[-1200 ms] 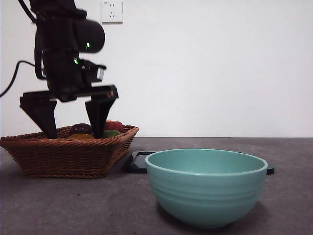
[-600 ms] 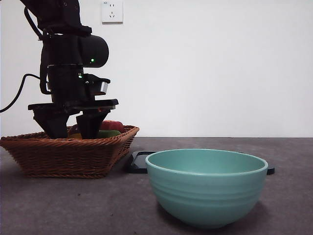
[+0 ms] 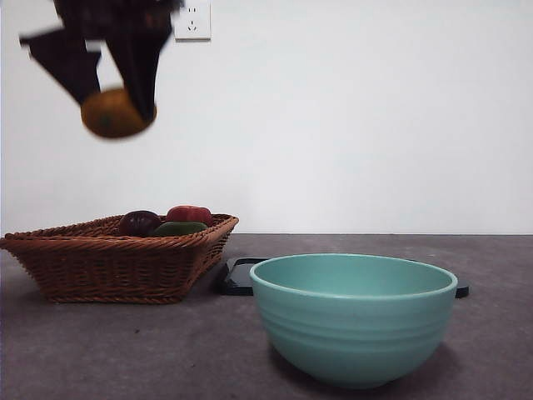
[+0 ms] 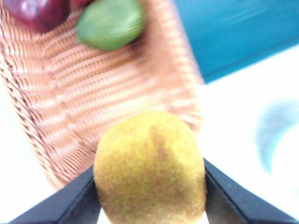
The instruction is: Pick up the wifruite, put it on the bowl, pick up the plate, put it on desk
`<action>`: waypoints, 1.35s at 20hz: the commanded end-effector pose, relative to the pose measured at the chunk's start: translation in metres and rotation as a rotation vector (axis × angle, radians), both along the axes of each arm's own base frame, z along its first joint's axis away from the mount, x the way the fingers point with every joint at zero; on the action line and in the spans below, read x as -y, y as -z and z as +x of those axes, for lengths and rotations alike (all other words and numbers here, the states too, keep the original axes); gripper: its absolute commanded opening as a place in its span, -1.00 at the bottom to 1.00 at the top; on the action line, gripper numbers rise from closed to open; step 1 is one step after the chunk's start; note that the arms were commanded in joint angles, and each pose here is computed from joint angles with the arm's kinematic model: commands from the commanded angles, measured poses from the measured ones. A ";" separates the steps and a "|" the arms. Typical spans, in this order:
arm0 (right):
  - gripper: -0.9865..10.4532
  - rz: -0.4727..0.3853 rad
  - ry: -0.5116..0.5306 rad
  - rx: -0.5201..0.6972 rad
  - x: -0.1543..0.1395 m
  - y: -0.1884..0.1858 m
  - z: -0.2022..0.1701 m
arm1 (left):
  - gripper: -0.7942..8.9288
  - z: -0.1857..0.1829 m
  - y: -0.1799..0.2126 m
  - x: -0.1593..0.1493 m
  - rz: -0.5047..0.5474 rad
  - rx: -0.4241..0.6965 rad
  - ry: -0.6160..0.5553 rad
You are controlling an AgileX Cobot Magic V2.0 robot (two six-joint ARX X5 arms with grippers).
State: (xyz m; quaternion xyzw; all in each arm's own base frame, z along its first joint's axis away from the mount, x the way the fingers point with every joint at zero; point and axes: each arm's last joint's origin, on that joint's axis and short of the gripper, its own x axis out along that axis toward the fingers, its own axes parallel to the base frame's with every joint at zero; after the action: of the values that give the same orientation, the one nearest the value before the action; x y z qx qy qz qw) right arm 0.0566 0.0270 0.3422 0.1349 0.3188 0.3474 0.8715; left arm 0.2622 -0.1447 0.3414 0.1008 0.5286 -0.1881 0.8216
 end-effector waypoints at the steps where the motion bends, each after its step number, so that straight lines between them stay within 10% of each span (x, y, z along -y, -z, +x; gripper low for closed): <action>1: 0.22 -0.001 -0.008 0.023 0.002 -0.004 -0.011 | -0.46 -0.018 -0.019 0.010 -0.066 0.036 -0.008; 14: 0.22 -0.007 0.018 0.070 0.012 -0.002 -0.066 | -0.46 -0.108 -0.008 0.104 -0.108 -0.102 0.195; 27: 0.22 -0.009 0.014 0.103 0.013 -0.008 -0.070 | -0.46 -0.092 0.097 0.193 0.043 -0.172 0.251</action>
State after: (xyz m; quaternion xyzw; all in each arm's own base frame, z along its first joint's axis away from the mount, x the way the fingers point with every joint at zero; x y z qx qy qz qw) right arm -0.0113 0.0147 0.3454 0.1252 0.2889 0.3412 0.8857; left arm 0.1721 -0.3309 0.2482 0.1576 0.5875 -0.2799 0.7427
